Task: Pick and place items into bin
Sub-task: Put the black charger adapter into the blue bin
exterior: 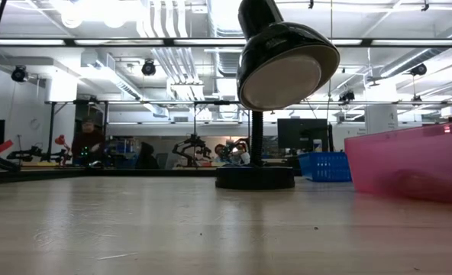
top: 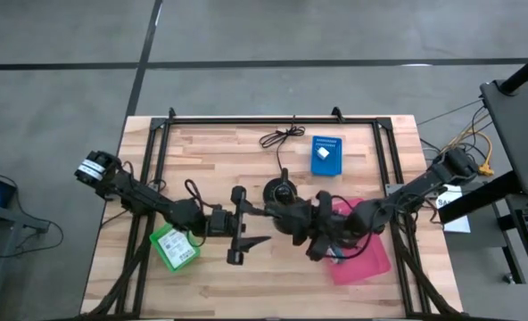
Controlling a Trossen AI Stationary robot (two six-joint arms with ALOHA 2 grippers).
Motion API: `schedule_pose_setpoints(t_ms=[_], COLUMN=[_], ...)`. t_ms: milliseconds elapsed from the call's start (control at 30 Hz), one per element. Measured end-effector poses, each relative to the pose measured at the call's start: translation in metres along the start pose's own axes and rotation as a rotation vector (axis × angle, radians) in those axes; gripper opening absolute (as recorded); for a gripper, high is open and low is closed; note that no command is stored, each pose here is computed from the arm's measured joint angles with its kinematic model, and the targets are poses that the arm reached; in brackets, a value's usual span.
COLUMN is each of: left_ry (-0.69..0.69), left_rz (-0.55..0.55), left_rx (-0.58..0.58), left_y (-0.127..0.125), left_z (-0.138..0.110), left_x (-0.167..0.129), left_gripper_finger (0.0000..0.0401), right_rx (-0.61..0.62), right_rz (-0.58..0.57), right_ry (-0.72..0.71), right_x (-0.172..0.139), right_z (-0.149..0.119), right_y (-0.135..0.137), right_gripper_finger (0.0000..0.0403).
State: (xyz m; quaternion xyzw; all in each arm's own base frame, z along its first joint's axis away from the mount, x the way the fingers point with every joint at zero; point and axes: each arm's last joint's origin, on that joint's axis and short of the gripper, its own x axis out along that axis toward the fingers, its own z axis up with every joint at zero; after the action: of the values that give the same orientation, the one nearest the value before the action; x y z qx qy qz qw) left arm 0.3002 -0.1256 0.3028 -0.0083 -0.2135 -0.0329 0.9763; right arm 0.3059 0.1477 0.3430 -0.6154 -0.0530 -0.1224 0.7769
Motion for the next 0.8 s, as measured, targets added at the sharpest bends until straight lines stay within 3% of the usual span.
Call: schedule_pose_setpoints(t_ms=[267,367,533,800], left_ry=[0.003,0.031,0.060,0.123], left_rz=[0.025,0.032,0.052,0.085], left_rx=[0.038,0.048,0.053,0.064], left_y=[0.001,0.001,-0.001,-0.009], left_z=[0.000,-0.002,-0.005,-0.006], left_x=[0.000,-0.001,-0.002,-0.006], left_gripper_finger=[0.0241,0.0242,0.0242,0.0242], right_rx=[0.107,0.164,0.318,0.568], right_rz=[-0.093,-0.048,0.075,0.099], right_ry=[0.095,0.121,0.108,0.117], right_x=[-0.005,-0.009,-0.018,-0.049], right_z=[-0.015,-0.030,-0.066,-0.141], right_y=[-0.033,-0.045,-0.066,-0.084], right_gripper_finger=[0.0139,0.0139,0.0139,0.0139])
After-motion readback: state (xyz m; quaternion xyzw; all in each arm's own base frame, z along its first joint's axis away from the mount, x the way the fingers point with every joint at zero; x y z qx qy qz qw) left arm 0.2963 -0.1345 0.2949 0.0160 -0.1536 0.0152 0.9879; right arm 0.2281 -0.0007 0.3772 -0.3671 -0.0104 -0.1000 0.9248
